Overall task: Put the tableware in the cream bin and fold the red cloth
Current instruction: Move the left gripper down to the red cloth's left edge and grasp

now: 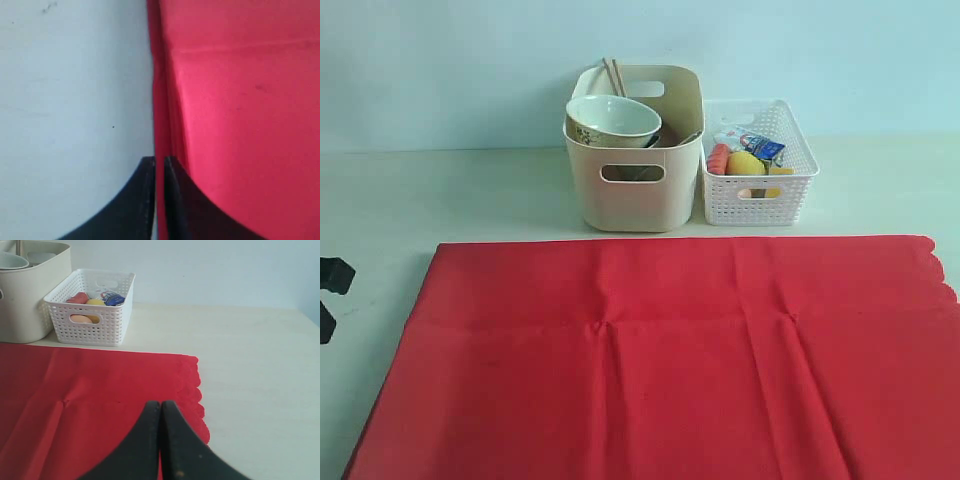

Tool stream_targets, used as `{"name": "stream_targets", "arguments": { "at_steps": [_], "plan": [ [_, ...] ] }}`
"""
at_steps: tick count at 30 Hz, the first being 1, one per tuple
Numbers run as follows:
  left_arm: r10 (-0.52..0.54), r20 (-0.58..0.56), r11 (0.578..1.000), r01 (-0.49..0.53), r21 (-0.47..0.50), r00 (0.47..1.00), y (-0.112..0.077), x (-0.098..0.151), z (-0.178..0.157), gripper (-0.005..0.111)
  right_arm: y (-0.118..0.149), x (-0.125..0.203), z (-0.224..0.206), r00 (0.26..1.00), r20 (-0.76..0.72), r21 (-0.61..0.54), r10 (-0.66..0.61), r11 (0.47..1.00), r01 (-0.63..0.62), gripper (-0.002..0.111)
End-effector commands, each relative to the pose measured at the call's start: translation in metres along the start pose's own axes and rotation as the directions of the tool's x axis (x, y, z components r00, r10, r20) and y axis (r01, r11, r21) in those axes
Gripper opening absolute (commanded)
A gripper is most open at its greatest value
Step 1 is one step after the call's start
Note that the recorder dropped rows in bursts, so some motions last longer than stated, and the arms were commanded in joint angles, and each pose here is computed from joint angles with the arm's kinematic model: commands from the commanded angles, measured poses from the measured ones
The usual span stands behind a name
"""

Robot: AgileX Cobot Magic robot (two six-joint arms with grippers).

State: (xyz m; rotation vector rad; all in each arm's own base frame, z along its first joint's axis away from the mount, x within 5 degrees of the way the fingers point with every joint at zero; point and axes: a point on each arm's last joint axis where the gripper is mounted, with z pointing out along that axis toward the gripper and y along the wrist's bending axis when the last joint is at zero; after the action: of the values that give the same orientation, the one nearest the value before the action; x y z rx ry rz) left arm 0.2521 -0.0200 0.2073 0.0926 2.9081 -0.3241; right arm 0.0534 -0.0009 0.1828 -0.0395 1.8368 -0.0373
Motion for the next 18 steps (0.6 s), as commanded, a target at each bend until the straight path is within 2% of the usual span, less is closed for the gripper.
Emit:
{"name": "stream_targets", "arguments": {
  "at_steps": [1, 5, 12, 18],
  "plan": [
    [-0.060, 0.019, 0.998, 0.059, 0.018, 0.998, 0.003, 0.002, 0.011, 0.030, 0.000, 0.000, 0.000, 1.000, 0.012, 0.007, -0.001, 1.000, 0.001, 0.000],
    [-0.091, 0.028, 0.995, 0.090, 0.032, 0.996, 0.004, 0.002, 0.016, 0.048, 0.000, 0.000, 0.000, 1.000, 0.012, 0.007, -0.001, 1.000, 0.001, 0.000],
    [-0.111, -0.007, 0.990, 0.111, 0.084, 0.994, 0.003, -0.002, 0.033, 0.067, 0.000, 0.000, 0.000, 1.000, 0.012, 0.007, -0.001, 1.000, 0.001, 0.000],
    [-0.110, -0.044, 0.984, 0.115, 0.139, 0.993, 0.003, -0.005, 0.055, 0.070, 0.000, 0.000, 0.000, 1.000, 0.012, 0.007, -0.001, 1.000, 0.001, 0.000]
  ]
}}
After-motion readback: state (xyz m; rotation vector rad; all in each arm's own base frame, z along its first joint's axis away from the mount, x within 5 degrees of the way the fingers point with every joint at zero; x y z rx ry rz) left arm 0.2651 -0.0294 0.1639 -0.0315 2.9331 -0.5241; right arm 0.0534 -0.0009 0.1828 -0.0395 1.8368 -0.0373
